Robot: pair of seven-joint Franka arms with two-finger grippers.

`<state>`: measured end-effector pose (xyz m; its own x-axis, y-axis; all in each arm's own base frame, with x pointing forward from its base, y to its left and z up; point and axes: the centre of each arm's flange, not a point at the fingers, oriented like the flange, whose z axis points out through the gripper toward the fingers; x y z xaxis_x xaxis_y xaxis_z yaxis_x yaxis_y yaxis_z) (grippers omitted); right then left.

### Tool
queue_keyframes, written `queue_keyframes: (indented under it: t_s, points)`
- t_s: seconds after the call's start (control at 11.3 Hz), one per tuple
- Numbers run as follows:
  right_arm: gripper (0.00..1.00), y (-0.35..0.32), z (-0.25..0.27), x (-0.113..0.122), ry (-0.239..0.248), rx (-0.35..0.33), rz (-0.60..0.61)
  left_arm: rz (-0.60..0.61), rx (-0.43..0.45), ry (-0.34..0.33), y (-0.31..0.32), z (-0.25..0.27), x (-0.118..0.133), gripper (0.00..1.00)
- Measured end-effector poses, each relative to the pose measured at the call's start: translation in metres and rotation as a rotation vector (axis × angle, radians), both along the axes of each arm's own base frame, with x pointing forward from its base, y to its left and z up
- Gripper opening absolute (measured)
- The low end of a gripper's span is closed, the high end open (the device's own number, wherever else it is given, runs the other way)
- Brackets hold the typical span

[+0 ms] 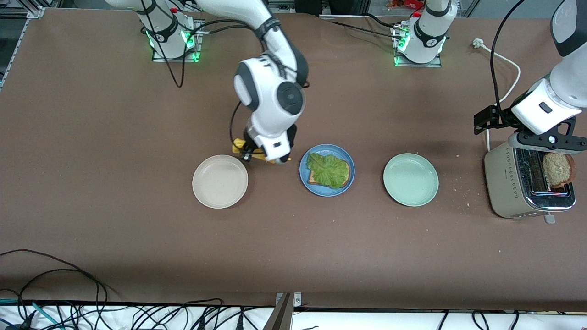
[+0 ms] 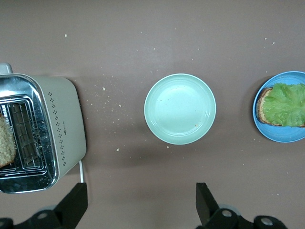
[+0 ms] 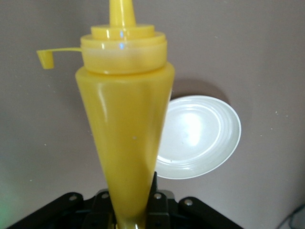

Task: Make sandwich in blue plate with both arms
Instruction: 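Tilt the mustard bottle over the lettuce with the right gripper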

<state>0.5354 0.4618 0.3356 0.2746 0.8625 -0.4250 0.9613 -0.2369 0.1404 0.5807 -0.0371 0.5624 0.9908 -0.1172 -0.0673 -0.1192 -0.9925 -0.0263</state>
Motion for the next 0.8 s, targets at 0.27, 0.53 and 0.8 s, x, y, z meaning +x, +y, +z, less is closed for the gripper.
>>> queue_keyframes:
  t_s: [0.27, 0.53, 0.8]
  points:
    - [0.16, 0.055, -0.038, -0.041, -0.072, -0.151, 0.027, 0.001, 0.000, 0.003, 0.001, -0.001, 0.001, 1.00]
    - [0.16, 0.068, -0.077, -0.042, -0.129, -0.271, 0.082, 0.001, 0.000, 0.003, 0.001, -0.002, 0.001, 1.00]
    - [0.16, 0.077, -0.095, -0.048, -0.138, -0.299, 0.109, 0.005, 0.000, 0.003, 0.003, -0.002, 0.001, 1.00]
